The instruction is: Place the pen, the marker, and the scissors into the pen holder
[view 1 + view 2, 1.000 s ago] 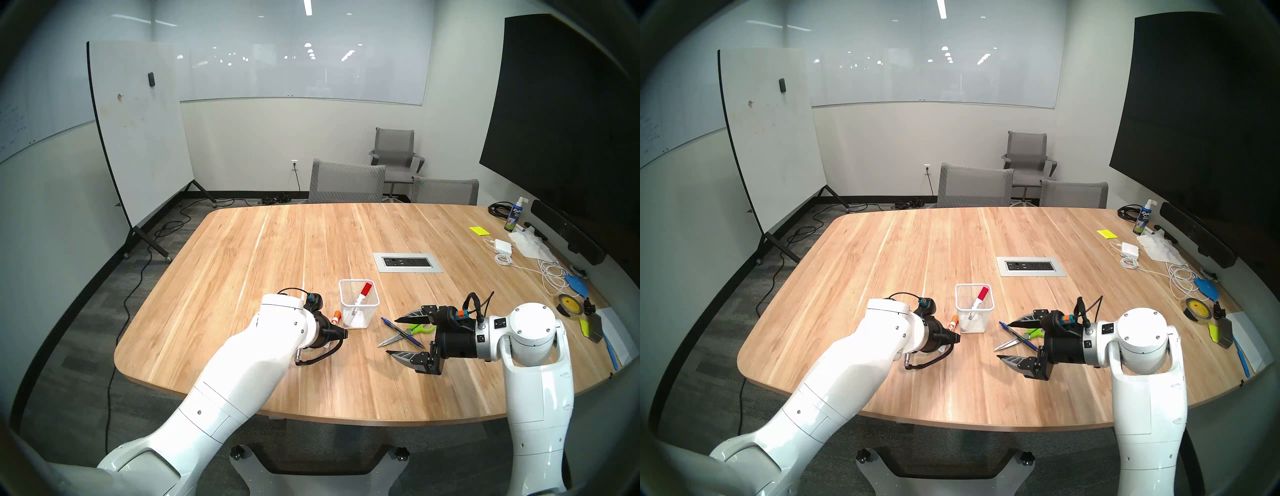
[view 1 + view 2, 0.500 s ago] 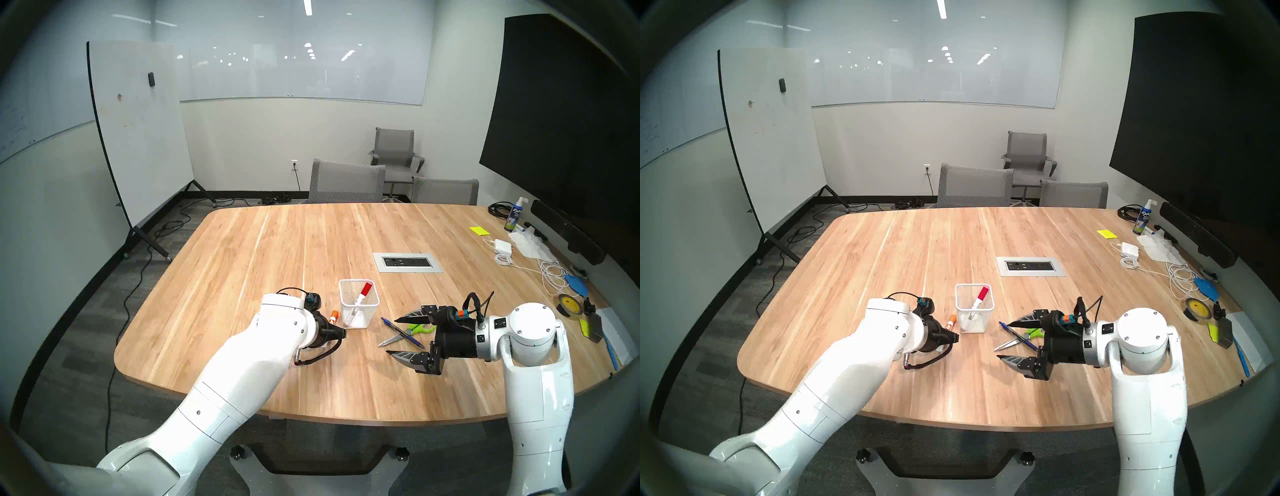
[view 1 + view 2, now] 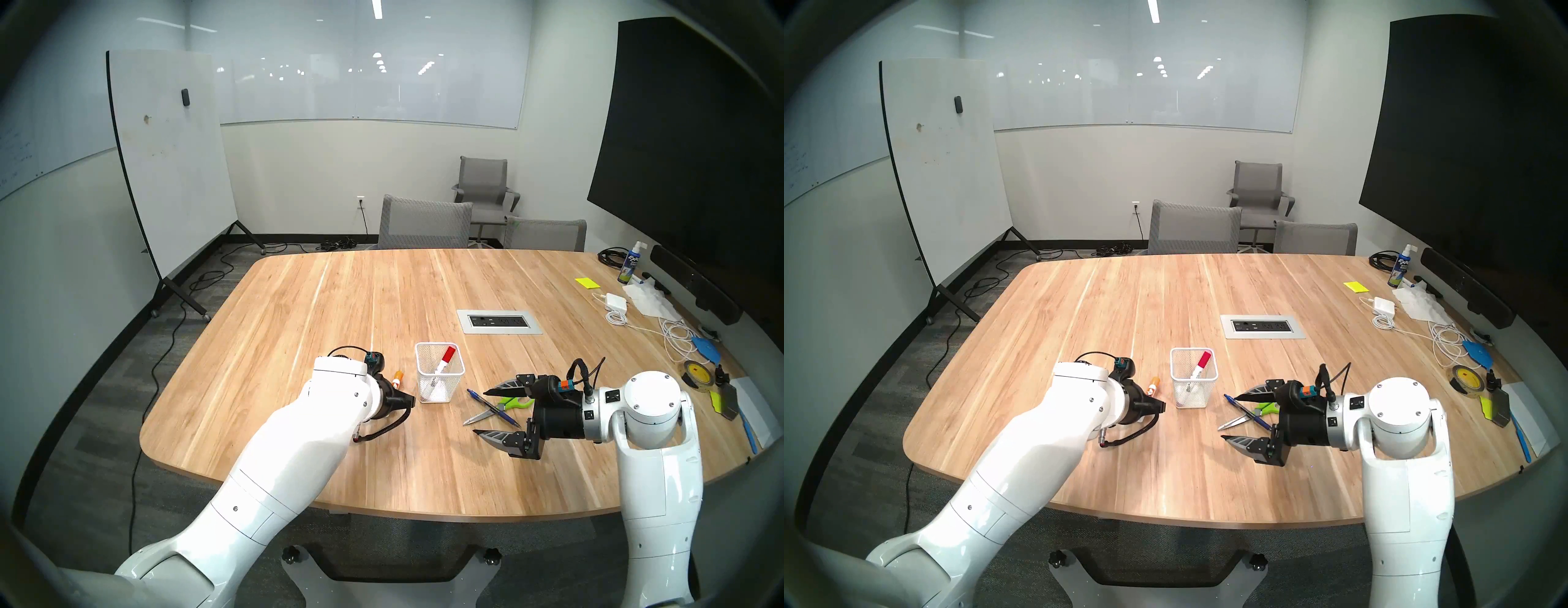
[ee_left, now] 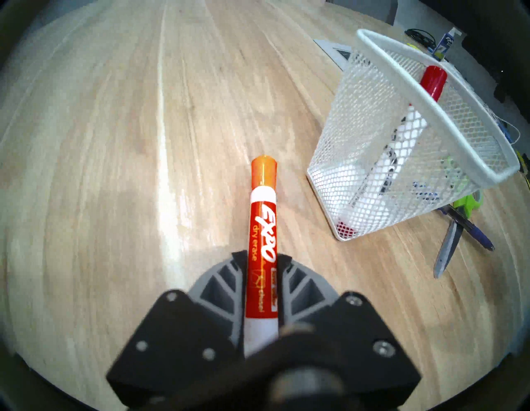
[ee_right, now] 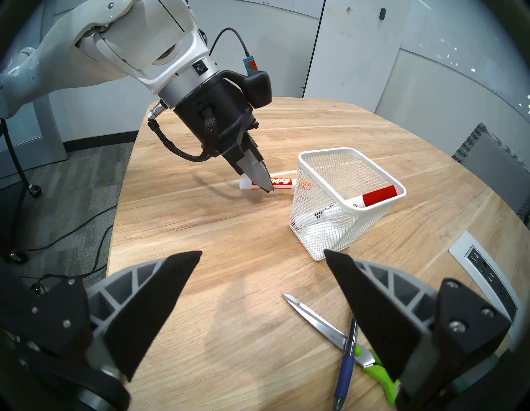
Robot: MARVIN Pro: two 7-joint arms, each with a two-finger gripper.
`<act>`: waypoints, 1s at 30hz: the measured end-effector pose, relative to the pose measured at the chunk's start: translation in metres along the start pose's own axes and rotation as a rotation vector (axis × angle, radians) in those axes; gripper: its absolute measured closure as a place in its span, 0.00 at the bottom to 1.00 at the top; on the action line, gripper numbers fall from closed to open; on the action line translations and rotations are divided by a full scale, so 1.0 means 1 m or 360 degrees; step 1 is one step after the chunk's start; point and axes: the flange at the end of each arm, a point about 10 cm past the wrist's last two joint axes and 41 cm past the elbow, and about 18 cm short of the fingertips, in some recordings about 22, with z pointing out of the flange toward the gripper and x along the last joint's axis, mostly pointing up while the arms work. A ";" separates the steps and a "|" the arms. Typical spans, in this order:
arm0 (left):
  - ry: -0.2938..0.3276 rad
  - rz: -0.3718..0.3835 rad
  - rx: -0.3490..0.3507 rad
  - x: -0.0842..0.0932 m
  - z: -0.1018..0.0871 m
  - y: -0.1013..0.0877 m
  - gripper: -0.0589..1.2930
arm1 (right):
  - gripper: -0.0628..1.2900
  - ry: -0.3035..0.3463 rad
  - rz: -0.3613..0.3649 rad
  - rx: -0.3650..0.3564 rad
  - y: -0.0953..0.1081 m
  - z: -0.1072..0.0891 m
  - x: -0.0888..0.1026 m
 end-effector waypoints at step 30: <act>0.0295 0.0244 -0.0102 0.036 -0.051 0.049 0.81 | 0.05 0.0000 0.0000 0.0000 0.000 0.000 0.000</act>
